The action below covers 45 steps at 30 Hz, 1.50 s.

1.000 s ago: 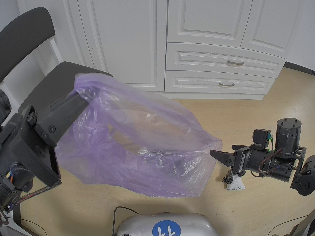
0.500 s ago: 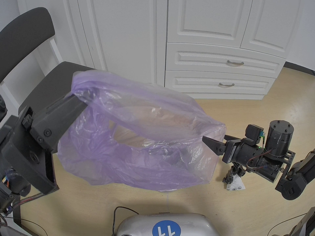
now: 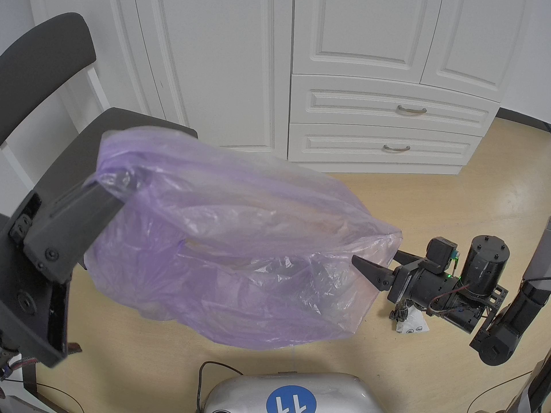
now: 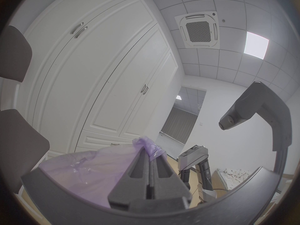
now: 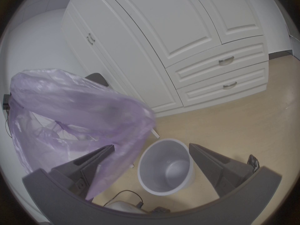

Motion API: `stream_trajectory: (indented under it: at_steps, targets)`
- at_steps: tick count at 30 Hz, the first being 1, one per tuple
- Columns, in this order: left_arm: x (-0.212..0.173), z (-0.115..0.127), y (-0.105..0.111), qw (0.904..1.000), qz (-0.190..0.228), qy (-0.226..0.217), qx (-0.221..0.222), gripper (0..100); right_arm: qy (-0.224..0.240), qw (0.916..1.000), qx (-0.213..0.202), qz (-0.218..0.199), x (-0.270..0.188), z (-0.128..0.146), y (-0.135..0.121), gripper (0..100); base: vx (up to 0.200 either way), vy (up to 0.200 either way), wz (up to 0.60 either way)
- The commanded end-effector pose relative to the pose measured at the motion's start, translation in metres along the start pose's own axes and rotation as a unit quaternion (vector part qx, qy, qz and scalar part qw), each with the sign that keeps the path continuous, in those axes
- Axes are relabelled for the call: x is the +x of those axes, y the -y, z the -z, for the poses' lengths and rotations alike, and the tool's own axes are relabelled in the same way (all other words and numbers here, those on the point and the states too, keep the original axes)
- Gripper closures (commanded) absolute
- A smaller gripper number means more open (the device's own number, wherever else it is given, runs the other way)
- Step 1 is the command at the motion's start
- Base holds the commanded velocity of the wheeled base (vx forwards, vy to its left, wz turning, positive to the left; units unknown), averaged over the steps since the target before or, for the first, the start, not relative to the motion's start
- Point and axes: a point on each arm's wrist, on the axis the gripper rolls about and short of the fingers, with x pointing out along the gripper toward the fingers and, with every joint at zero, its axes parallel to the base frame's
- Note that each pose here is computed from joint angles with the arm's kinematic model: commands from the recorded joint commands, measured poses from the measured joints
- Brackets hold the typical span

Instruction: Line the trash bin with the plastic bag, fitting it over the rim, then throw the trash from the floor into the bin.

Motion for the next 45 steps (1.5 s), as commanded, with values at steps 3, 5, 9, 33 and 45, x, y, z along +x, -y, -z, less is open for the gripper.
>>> stream_trajectory:
  at_steps: [3, 5, 9, 33, 45]
  targets:
    - [-0.008, -0.005, 0.002, 0.9999, 0.006, 0.012, 0.0, 100, -0.019, 0.9997, 0.001, 0.011, 0.001, 0.011, 0.008, 0, 0.0, 0.0, 0.0]
    - [-0.008, -0.006, 0.002, 0.9999, 0.006, 0.013, 0.0, 100, -0.02, 0.9997, 0.001, 0.012, 0.001, 0.011, 0.009, 0, 0.0, 0.0, 0.0]
    - [-0.009, -0.007, 0.002, 0.9998, 0.014, 0.014, 0.0, 100, -0.024, 0.9996, -0.005, 0.013, -0.002, 0.012, 0.009, 0, 0.0, 0.0, 0.0]
    - [-0.011, -0.004, 0.002, 0.9998, 0.018, 0.009, 0.0, 100, 0.043, 0.9986, -0.028, -0.01, -0.021, -0.021, -0.005, 0, 0.0, 0.0, 0.0]
    - [-0.011, -0.008, 0.005, 0.9993, 0.026, 0.027, -0.003, 100, 0.0, 0.9995, -0.027, -0.013, -0.016, -0.002, -0.005, 0, 0.0, 0.0, 0.0]
